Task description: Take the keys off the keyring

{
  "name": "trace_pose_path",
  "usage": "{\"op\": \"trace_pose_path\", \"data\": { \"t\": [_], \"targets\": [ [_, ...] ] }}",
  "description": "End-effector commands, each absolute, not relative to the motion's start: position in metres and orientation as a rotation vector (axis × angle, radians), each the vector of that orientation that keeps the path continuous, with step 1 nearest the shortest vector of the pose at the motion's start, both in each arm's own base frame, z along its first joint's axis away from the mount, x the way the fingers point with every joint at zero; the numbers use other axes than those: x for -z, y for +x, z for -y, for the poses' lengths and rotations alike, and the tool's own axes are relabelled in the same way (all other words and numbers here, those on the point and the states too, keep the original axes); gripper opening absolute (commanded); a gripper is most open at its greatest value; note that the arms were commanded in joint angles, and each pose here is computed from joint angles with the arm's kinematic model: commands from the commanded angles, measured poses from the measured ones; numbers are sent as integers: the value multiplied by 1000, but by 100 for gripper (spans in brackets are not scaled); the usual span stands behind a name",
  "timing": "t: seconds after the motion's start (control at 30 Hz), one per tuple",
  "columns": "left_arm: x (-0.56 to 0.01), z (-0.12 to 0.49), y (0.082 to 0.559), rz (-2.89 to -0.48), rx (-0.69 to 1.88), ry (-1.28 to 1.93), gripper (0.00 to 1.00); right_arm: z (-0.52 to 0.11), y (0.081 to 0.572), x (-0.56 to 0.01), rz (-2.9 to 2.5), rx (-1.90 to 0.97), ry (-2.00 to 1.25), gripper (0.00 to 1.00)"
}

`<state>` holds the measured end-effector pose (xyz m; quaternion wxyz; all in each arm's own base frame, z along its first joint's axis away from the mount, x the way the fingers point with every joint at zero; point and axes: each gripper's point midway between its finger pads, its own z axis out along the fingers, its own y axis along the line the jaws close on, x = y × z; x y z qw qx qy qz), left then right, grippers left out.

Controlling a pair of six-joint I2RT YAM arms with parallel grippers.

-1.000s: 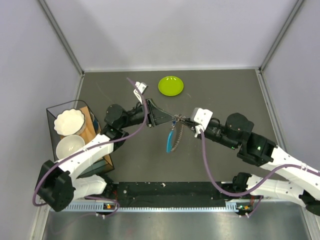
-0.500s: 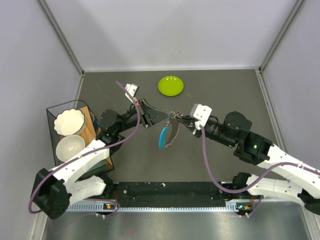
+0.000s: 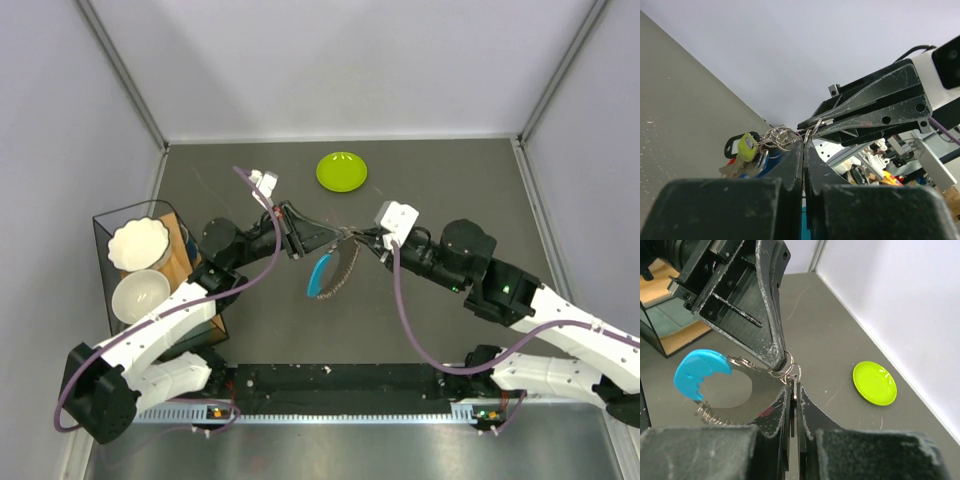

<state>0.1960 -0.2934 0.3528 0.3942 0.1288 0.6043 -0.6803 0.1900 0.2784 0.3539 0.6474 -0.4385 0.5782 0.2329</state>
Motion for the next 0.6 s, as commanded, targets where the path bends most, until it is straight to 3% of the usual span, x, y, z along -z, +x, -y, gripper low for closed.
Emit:
{"op": "trace_pose_path", "data": {
  "t": [0.0,0.57],
  "targets": [
    [-346,294,199,-1539,1659,399,0,-261,193,-438,-1167,-547,-807,0],
    [-347,305,162,-1476,1755,894,0,-256,196,-428,-1085,-347,-1009,0]
  ]
}}
